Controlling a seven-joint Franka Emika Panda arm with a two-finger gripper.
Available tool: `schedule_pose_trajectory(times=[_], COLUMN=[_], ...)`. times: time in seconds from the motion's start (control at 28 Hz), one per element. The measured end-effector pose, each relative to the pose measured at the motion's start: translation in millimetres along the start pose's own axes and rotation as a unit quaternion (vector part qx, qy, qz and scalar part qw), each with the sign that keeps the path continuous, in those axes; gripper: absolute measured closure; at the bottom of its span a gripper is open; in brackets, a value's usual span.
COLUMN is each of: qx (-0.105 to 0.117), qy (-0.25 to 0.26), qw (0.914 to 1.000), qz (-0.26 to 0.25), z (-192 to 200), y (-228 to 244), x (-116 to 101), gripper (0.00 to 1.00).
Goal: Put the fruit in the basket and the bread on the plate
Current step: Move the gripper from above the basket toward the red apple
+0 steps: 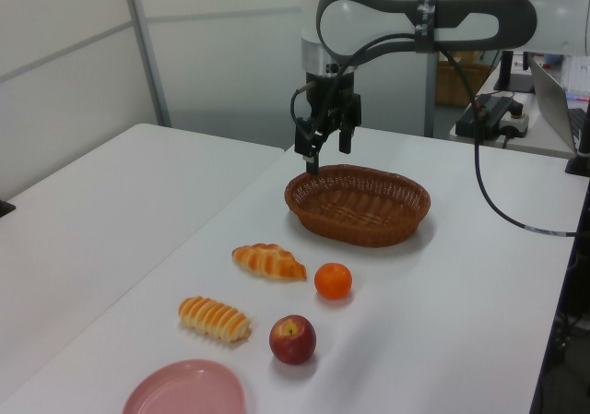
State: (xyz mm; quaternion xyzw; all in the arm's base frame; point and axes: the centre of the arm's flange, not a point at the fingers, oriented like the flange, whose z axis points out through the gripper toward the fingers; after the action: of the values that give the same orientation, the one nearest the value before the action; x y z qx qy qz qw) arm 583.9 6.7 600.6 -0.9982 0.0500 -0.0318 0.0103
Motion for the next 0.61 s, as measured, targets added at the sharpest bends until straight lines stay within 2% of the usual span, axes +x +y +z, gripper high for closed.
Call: schedule_pose_trajectory(times=[0.61], qx=[-0.002], qy=[-0.019], qw=[0.9998], qz=[0.0], z=[22.4], y=[-0.6], x=[5.9], gripper=[0.0])
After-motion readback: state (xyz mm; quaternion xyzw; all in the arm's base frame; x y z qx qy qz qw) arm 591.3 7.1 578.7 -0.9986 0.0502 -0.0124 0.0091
